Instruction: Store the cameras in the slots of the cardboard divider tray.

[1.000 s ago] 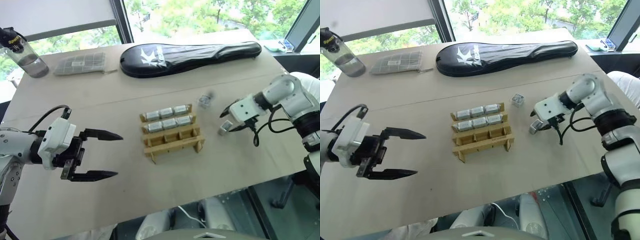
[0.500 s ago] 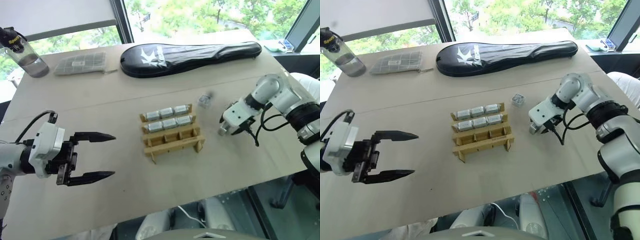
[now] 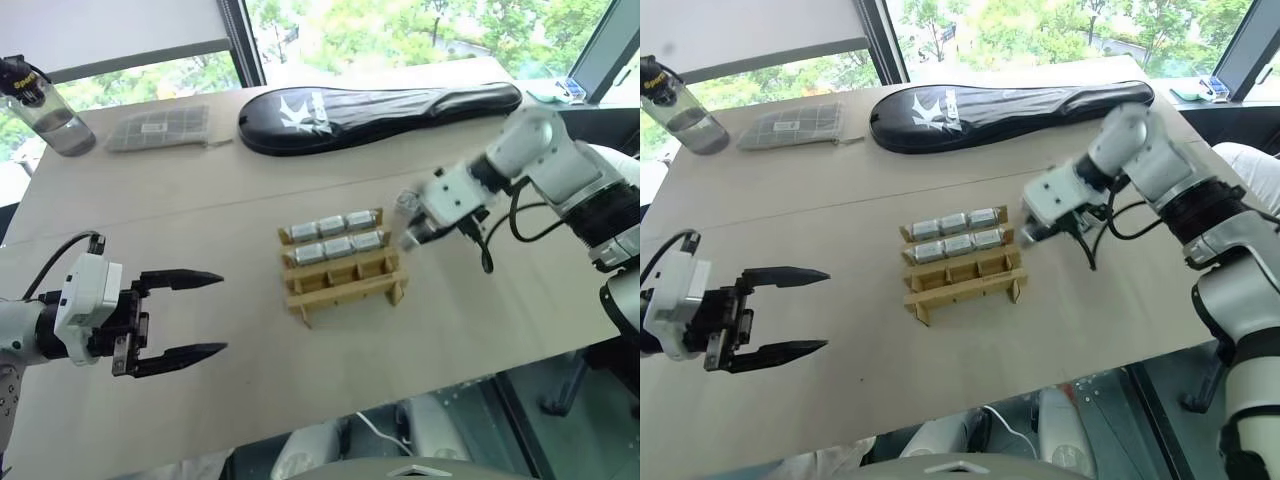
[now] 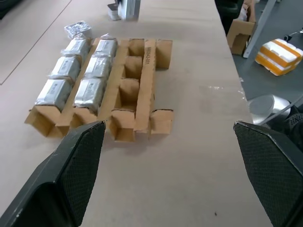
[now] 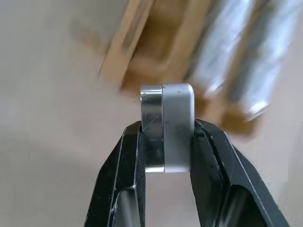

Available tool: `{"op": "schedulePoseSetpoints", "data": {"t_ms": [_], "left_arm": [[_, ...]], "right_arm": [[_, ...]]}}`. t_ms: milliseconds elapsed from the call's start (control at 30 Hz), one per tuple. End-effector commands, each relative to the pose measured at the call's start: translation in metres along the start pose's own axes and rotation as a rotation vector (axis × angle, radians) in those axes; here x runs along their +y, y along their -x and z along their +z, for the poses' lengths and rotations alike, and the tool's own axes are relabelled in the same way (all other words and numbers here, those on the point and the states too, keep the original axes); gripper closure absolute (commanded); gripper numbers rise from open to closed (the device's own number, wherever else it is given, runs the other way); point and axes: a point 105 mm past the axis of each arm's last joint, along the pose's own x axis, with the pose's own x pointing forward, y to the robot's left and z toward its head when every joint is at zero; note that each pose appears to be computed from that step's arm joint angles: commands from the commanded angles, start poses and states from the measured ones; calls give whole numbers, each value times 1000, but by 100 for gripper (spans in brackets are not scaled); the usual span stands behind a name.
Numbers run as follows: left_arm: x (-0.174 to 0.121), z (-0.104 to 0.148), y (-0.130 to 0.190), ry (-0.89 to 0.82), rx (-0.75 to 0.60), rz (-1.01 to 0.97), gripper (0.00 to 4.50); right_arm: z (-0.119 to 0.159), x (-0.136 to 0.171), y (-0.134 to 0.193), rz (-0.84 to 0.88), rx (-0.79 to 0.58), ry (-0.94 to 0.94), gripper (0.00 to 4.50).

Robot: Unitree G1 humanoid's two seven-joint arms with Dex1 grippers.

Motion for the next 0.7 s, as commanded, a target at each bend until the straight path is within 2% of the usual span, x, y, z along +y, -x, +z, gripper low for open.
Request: {"op": "schedulePoseSetpoints", "data": {"t_ms": [33,100,200,300,400,500,600,700], "left_arm": [[7,4,0,-32,-26,17,0],[10,2,1,-31,-26,19,0],[15,0,1,-33,-23,23,0],[18,-1,-1,-35,-23,19,0],[21,-1,-1,-36,-23,18,0],[24,-1,0,-37,-23,19,0],[23,-2,-1,-35,-25,20,0],[22,-5,-2,-32,-23,22,0]], "right_arm": [[52,-54,12,-296,-143,-12,376],[65,-59,5,-289,-173,-80,376],[61,-74,-14,-334,-68,-207,376],[71,-87,-32,-339,-56,-255,376],[63,-94,-52,-327,0,-346,376],[54,-78,-71,-202,40,-462,376],[57,-52,-83,-51,90,-468,376],[66,-43,-88,-15,107,-461,376]]}}
